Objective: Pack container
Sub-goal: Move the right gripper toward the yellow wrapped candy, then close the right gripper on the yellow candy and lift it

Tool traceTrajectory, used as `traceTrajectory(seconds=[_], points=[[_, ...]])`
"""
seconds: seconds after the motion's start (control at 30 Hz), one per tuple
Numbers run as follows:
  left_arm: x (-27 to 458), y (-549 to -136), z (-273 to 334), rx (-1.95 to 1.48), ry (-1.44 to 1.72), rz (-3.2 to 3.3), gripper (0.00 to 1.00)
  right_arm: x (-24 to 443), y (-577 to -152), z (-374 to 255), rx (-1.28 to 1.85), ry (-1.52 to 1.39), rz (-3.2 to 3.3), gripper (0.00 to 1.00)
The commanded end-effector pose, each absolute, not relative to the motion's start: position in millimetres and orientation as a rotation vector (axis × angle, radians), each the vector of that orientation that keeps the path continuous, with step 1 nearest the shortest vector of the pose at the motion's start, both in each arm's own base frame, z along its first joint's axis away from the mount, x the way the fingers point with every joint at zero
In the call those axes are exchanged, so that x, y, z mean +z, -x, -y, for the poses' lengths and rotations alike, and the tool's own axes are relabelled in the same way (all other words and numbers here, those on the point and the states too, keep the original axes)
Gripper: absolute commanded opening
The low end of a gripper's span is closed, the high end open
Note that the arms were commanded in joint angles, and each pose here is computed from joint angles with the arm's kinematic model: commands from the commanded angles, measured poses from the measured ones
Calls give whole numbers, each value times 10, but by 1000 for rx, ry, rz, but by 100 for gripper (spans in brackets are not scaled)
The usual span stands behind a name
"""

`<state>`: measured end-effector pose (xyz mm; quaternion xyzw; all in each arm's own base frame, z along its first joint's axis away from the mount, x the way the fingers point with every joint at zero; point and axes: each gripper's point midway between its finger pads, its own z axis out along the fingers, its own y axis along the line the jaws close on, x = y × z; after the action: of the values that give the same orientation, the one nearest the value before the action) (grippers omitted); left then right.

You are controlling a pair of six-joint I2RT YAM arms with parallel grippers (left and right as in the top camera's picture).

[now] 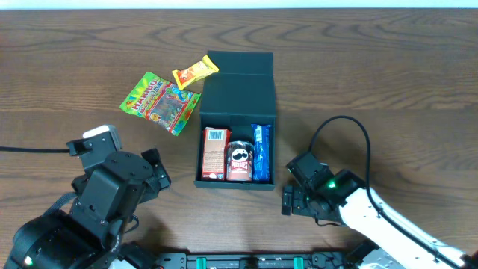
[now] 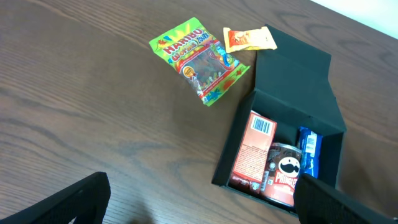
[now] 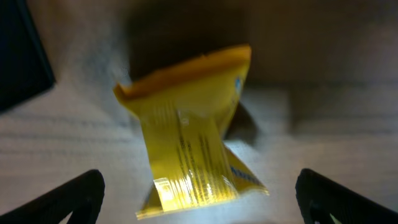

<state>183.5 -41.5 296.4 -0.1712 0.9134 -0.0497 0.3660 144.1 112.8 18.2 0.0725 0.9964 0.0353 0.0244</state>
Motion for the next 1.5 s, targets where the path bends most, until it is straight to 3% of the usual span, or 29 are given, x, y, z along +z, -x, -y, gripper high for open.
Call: traceTrajectory(seconds=[0.0,0.53,0.87,1.03,1.47], points=[[3034,-1842,391,-128,443,-2327,95,145,-1468,-1109,79,-281,-3056,99],[3034,-1842,391,-128,443,-2327,95,-20,-1552,-1140,35,-283,-3064,87],[3034,-1842,391,-128,443,-2327,95,-33,-1595,-1113,8,-285,-3045,68],[3034,-1842,391,-128,443,-2327,95,-29,-1631,-1084,-13,-288,-3025,52],[3034,-1842,391,-128,443,-2327,95,0,-1711,-1078,-21,-295,-2993,39]])
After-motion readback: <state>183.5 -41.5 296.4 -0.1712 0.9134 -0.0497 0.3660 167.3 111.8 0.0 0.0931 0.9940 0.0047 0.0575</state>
